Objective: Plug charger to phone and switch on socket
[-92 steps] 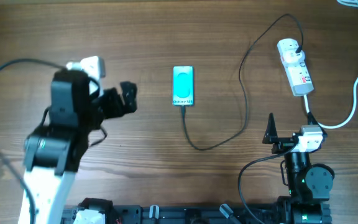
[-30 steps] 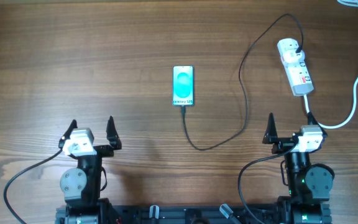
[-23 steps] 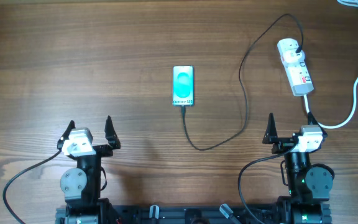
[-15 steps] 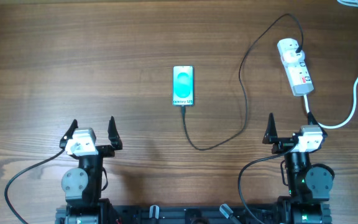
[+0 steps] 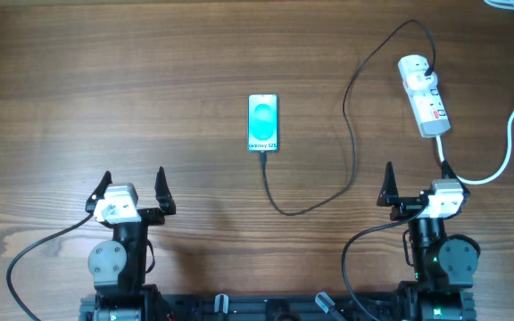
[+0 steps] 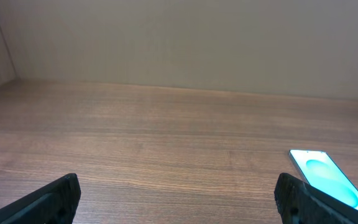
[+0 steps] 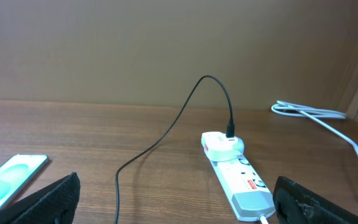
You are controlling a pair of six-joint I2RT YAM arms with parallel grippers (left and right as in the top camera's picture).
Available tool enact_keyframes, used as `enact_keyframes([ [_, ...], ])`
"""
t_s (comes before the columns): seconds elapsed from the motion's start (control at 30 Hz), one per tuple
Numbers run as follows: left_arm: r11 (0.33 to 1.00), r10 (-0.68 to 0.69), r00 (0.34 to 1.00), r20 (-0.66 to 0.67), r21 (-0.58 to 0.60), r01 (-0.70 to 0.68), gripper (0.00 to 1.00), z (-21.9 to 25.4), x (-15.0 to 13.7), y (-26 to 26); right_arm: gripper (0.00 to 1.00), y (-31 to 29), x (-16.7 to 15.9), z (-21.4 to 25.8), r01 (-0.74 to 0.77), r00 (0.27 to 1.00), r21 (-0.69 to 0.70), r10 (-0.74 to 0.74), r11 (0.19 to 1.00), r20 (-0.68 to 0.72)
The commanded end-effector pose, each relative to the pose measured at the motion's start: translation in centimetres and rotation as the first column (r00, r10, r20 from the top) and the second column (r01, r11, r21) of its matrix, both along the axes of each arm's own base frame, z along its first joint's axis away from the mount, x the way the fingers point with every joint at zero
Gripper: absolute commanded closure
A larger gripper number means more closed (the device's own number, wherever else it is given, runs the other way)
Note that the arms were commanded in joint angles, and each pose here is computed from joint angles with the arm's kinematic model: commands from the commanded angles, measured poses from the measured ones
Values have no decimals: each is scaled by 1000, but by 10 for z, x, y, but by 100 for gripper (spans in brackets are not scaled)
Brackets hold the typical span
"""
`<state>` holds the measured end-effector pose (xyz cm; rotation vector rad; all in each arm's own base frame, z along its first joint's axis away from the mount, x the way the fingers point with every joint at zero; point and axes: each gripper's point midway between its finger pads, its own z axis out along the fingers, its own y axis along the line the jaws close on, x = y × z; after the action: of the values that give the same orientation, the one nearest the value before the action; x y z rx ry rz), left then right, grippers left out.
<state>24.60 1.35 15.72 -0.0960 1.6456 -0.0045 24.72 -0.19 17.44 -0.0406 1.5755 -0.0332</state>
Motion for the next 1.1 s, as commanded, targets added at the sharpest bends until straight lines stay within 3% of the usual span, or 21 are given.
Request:
enact_keyframes([
  [0.0,999,-28,1000,0,15,28,0,-1,0,-6,0,-4,-1,2,18,1000,-6,-18,1000,10],
  [1.07,999,-53,999,0,13,53,0,-1,0,-10,0,-3,-1,2,18,1000,-5,-18,1000,10],
])
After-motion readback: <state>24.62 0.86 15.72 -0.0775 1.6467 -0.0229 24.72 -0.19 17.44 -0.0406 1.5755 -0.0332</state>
